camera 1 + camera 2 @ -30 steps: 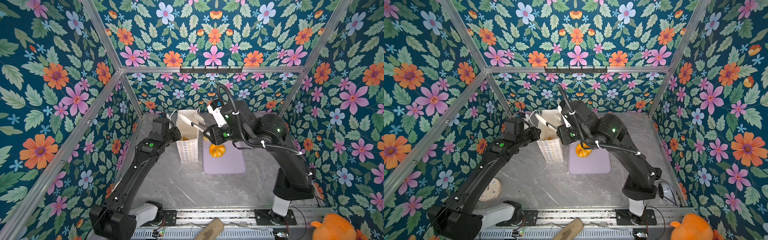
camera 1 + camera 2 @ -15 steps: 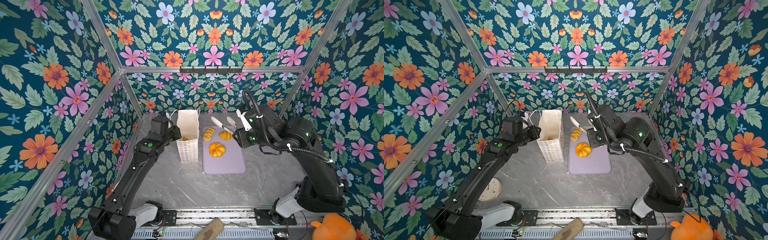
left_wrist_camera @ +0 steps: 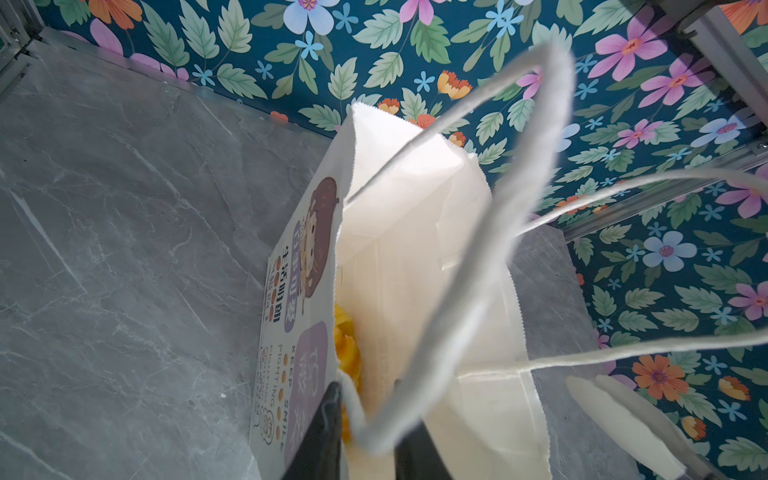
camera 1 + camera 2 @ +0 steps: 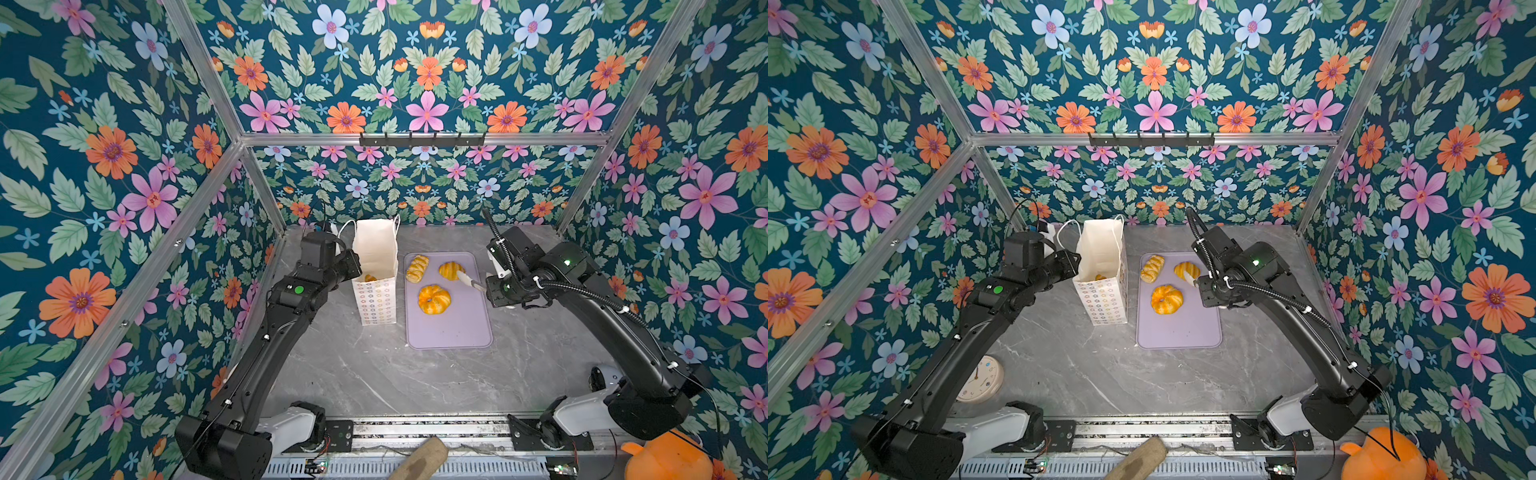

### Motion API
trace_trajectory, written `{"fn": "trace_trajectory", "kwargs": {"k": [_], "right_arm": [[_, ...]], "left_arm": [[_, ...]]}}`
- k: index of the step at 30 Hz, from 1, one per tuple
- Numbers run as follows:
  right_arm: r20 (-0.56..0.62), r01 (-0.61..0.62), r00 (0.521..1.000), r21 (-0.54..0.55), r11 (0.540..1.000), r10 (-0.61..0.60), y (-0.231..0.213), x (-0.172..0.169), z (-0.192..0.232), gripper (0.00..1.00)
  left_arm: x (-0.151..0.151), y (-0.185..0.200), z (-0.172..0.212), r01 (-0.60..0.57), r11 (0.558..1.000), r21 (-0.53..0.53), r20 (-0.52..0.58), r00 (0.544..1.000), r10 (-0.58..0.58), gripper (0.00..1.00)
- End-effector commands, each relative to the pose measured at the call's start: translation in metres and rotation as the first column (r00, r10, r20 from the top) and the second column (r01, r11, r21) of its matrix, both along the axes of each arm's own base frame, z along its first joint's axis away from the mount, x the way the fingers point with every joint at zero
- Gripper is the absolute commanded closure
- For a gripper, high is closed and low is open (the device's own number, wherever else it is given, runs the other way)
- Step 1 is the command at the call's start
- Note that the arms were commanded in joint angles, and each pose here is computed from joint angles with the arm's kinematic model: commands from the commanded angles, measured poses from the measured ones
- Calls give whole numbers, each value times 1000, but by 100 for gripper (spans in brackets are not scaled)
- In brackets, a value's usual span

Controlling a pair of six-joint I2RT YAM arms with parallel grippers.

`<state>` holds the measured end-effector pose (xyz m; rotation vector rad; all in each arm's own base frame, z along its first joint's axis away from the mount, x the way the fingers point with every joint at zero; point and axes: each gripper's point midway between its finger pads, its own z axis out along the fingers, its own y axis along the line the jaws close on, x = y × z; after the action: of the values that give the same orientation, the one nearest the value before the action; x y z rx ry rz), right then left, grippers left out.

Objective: Place the fake bread into the paper bag
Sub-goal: 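Raise the empty tongs out of the bag back toward the tray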

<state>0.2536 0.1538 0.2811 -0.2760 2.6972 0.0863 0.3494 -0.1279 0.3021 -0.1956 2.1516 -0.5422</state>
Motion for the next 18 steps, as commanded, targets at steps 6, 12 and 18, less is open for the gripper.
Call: {"fn": "trace_trajectory", "kwargs": {"k": [6, 12, 18], "right_arm": [[-28, -45, 999, 70, 997, 47, 23, 12, -24, 55], [-39, -70, 997, 93, 993, 74, 35, 19, -38, 54], [-32, -115, 993, 49, 992, 117, 34, 24, -54, 53]], "left_arm": [[-1, 1, 3, 3, 1000, 12, 6, 1000, -3, 77], [-1, 2, 1, 3, 1000, 15, 1, 1000, -3, 77], [-1, 2, 0, 4, 1000, 15, 0, 1000, -4, 77]]}}
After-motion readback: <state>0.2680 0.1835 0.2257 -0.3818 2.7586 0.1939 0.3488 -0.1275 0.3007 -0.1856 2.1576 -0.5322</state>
